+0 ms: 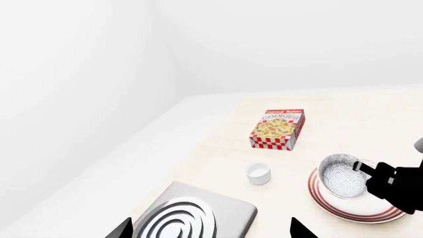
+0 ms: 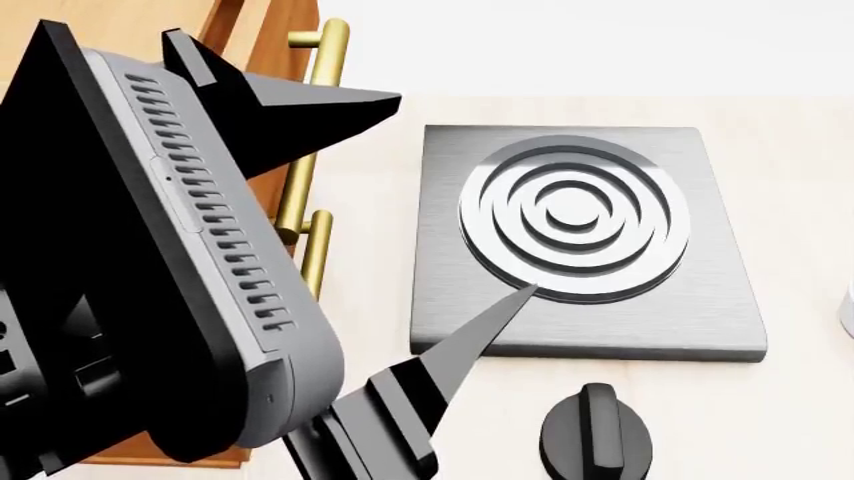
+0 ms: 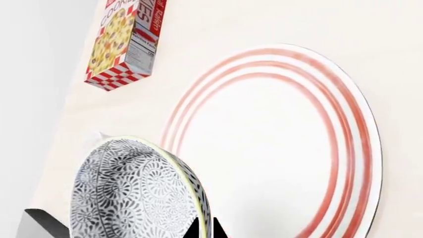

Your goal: Pick the akita bowl on the wooden cabinet and place it on the plate.

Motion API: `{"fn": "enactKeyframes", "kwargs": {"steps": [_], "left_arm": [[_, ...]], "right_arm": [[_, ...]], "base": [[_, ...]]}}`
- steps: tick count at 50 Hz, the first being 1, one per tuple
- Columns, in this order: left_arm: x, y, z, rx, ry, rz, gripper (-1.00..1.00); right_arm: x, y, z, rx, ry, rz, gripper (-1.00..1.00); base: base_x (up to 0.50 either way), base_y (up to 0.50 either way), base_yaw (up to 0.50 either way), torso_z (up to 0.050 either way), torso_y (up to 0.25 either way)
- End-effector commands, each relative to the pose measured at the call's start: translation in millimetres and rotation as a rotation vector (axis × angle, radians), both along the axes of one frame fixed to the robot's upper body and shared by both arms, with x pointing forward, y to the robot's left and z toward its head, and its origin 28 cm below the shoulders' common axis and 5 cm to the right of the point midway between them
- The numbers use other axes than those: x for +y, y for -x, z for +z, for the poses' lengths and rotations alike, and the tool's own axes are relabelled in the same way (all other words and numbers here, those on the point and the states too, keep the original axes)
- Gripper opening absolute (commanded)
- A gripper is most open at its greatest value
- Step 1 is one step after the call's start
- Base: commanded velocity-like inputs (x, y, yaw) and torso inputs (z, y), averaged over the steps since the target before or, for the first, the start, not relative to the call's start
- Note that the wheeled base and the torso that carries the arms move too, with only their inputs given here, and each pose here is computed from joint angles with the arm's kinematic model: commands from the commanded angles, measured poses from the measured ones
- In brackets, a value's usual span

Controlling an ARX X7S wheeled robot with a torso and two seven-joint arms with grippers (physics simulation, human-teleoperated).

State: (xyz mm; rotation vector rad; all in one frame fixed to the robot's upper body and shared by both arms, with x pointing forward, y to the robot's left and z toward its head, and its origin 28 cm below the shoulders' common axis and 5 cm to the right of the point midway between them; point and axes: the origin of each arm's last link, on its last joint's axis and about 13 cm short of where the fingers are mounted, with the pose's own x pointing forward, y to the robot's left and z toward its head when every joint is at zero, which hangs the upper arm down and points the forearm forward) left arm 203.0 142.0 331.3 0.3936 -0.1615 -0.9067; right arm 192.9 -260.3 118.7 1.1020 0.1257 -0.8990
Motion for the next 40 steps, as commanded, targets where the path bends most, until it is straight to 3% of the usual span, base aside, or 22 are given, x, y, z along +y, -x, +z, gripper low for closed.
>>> {"fn": "enactKeyframes", "kwargs": {"steps": [1, 21, 40], "left_arm": [[-0.2, -0.6, -0.6, 0.002, 0.000, -0.001, 1.00], [-0.2, -1.4, -0.7, 0.004, -0.002, 0.001, 1.00], [0.0, -2.6, -2.0, 0.009, -0.002, 0.006, 1.00]], "right_arm": [[-4.3, -7.5, -4.4, 0.020, 0.026, -0.002, -1.00], [-11.5, -13.5, -21.2, 0.058, 0.016, -0.014, -1.00], [-13.9, -13.3, -9.5, 0.014, 0.068, -0.017, -1.00]], "base": [[0.00, 0.00, 0.00, 0.000, 0.000], [0.00, 0.00, 0.00, 0.000, 0.001], [0.00, 0.00, 0.00, 0.001, 0.000]]}}
